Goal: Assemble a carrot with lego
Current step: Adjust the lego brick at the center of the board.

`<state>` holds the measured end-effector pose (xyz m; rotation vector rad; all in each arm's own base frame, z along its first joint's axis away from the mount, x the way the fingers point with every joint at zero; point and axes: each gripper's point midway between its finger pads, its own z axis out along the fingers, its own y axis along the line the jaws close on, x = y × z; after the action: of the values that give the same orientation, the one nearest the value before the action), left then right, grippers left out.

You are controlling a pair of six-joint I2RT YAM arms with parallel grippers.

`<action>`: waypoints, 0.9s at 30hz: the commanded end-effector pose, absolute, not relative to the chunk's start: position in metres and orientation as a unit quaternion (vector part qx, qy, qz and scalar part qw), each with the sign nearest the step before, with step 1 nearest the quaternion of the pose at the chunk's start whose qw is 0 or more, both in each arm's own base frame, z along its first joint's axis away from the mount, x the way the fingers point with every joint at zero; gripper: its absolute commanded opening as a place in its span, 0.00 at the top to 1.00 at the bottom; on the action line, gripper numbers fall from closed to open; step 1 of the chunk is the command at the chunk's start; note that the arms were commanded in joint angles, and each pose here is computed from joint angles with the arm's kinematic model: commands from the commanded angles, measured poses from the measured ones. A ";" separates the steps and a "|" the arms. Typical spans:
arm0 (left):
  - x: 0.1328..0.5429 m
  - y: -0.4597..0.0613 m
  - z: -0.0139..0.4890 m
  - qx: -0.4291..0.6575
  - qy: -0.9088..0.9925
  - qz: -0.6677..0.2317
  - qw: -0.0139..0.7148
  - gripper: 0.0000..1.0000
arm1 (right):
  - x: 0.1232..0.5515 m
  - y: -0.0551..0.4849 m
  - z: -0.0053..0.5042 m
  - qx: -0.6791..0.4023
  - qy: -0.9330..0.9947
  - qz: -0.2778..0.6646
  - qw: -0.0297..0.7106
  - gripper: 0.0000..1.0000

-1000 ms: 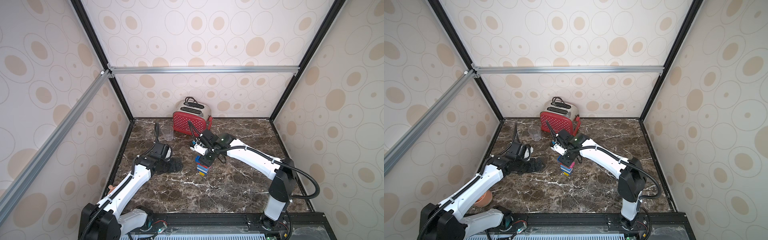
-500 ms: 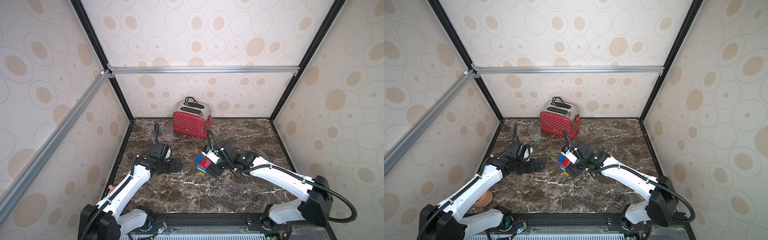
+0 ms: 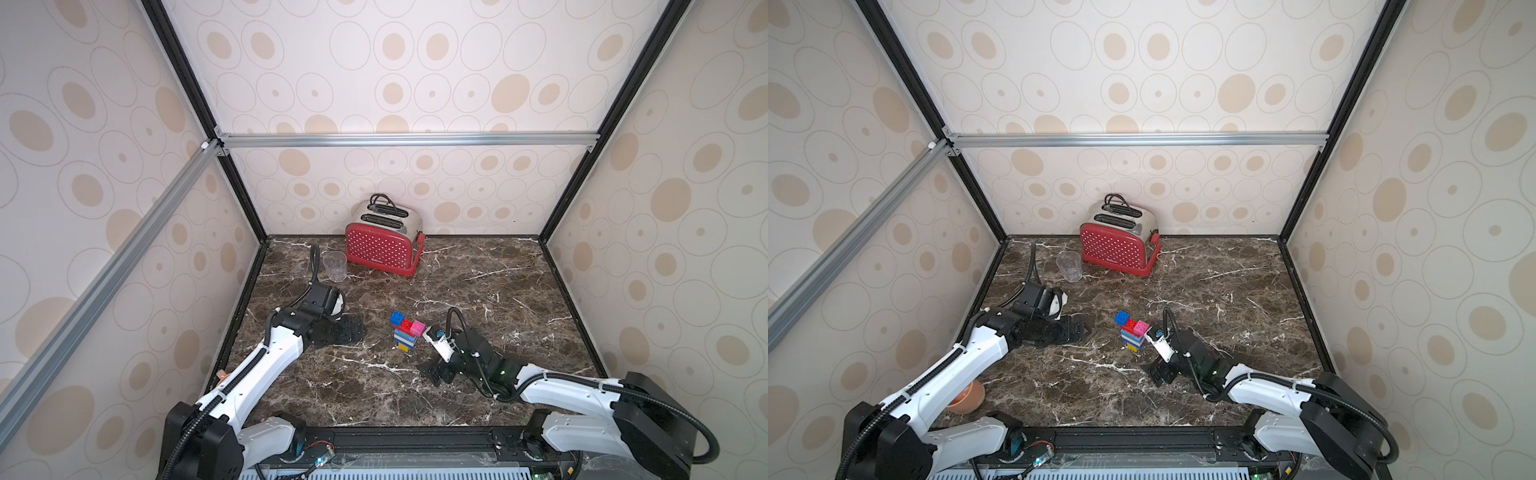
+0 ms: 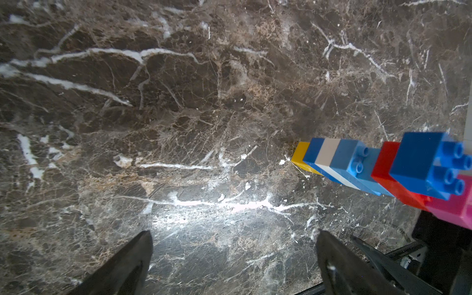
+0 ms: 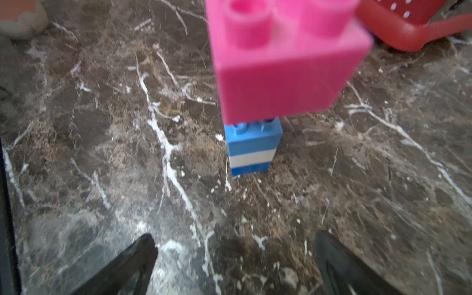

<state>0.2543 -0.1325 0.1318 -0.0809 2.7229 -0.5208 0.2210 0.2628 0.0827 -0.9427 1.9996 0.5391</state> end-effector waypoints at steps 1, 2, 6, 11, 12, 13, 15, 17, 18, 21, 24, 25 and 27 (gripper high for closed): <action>0.266 -0.134 0.145 -0.024 0.961 -0.190 0.202 0.01 | 0.240 0.287 0.120 -0.350 0.739 0.263 0.512 0.01; 0.266 -0.134 0.145 -0.025 0.961 -0.190 0.202 0.01 | 0.242 0.289 0.117 -0.347 0.739 0.263 0.514 0.02; 0.266 -0.133 0.144 -0.023 0.961 -0.188 0.200 0.01 | 0.253 0.297 0.111 -0.331 0.733 0.269 0.529 0.03; 0.265 -0.131 0.146 -0.020 0.963 -0.181 0.201 0.01 | 0.262 0.301 0.106 -0.317 0.728 0.269 0.546 0.06; 0.265 -0.131 0.146 -0.019 0.963 -0.180 0.201 0.01 | 0.263 0.303 0.105 -0.317 0.727 0.268 0.547 0.07; 0.265 -0.131 0.146 -0.019 0.963 -0.178 0.202 0.01 | 0.265 0.303 0.105 -0.316 0.727 0.267 0.548 0.08; 0.265 -0.130 0.147 -0.017 0.963 -0.177 0.202 0.01 | 0.266 0.304 0.105 -0.316 0.725 0.266 0.552 0.11; 0.265 -0.130 0.147 -0.018 0.963 -0.176 0.202 0.01 | 0.267 0.304 0.105 -0.316 0.724 0.265 0.554 0.14; 0.266 -0.130 0.146 -0.017 0.963 -0.176 0.202 0.01 | 0.267 0.304 0.105 -0.316 0.724 0.264 0.554 0.15; 0.266 -0.130 0.146 -0.019 0.963 -0.176 0.201 0.01 | 0.267 0.306 0.104 -0.320 0.722 0.265 0.553 0.18; 0.266 -0.130 0.145 -0.019 0.964 -0.175 0.200 0.01 | 0.267 0.308 0.101 -0.324 0.723 0.265 0.550 0.22; 0.265 -0.129 0.145 -0.019 0.964 -0.174 0.200 0.01 | 0.268 0.308 0.100 -0.325 0.723 0.263 0.550 0.23; 0.265 -0.129 0.144 -0.019 0.964 -0.173 0.200 0.01 | 0.269 0.308 0.100 -0.325 0.723 0.260 0.551 0.26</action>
<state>0.2609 -0.1335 0.1359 -0.0607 2.7057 -0.5111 0.2646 0.3025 0.0906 -0.7746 1.7558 0.6164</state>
